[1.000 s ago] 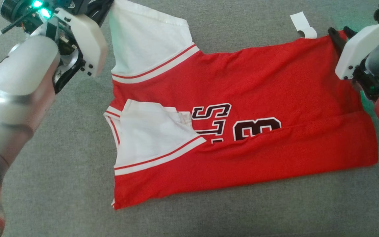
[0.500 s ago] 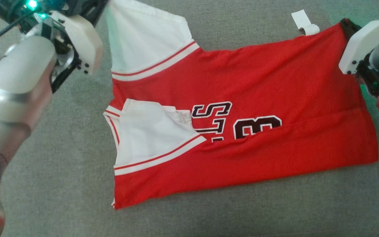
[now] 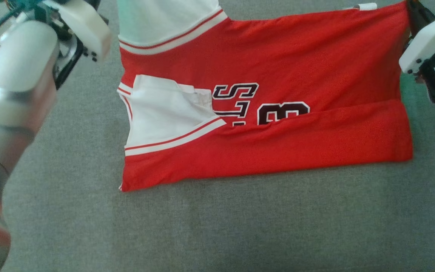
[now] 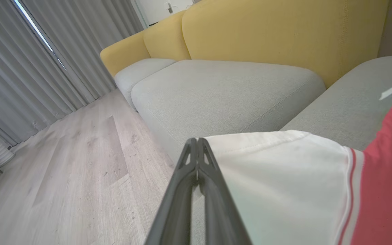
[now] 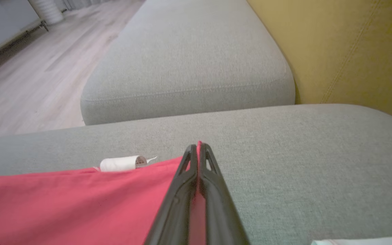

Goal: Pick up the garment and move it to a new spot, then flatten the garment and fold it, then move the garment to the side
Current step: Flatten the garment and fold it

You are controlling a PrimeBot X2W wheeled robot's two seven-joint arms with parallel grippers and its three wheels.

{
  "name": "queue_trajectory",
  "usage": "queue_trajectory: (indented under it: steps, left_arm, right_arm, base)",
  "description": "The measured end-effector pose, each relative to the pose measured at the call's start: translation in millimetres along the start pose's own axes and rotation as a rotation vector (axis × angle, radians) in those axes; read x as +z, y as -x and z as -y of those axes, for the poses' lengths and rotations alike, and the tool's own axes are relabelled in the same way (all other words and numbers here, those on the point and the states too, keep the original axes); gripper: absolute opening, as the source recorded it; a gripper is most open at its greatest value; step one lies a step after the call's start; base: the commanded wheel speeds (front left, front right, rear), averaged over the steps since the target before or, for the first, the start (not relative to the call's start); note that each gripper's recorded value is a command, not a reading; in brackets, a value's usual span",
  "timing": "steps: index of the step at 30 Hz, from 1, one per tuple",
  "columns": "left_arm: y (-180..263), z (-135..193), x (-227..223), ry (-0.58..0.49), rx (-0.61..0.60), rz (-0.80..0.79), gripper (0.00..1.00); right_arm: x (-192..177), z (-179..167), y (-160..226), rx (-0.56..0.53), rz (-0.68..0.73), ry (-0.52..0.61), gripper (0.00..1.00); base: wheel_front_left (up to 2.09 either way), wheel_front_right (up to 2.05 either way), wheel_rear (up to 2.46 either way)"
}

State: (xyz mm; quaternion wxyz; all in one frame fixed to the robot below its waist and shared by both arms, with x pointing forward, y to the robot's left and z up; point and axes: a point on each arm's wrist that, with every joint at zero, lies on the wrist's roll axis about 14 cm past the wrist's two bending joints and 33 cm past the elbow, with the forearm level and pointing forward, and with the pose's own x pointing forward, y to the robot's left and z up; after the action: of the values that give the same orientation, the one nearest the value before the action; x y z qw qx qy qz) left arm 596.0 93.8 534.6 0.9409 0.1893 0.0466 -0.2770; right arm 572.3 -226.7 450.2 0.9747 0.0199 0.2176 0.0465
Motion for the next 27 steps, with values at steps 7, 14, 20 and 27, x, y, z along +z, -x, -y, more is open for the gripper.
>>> queue_trajectory:
  steps: [7, 14, 20, 27]
  left_arm:
    - [25.6, 29.1, -16.6, 0.056, -0.04, -0.021, 0.0]
    - [71.4, 42.9, -42.4, 0.108, -0.023, -0.055, 0.0]
    - [105.9, 57.9, -42.6, 0.123, -0.014, -0.032, 0.0]
    - [148.4, 90.9, -55.8, 0.186, -0.01, -0.067, 0.0]
  right_arm:
    - [-12.8, -1.0, 25.0, 0.018, 0.026, -0.02, 0.0]
    - [-37.0, -1.9, 53.3, 0.027, 0.02, -0.027, 0.0]
    - [-51.1, -5.2, 69.5, 0.032, 0.018, -0.049, 0.0]
    - [-80.1, -7.4, 87.7, 0.029, -0.028, -0.068, 0.0]
  base:
    - [0.0, 0.0, 0.0]
    - [0.0, 0.0, 0.0]
    - [0.0, 0.0, 0.0]
    - [0.0, 0.0, 0.0]
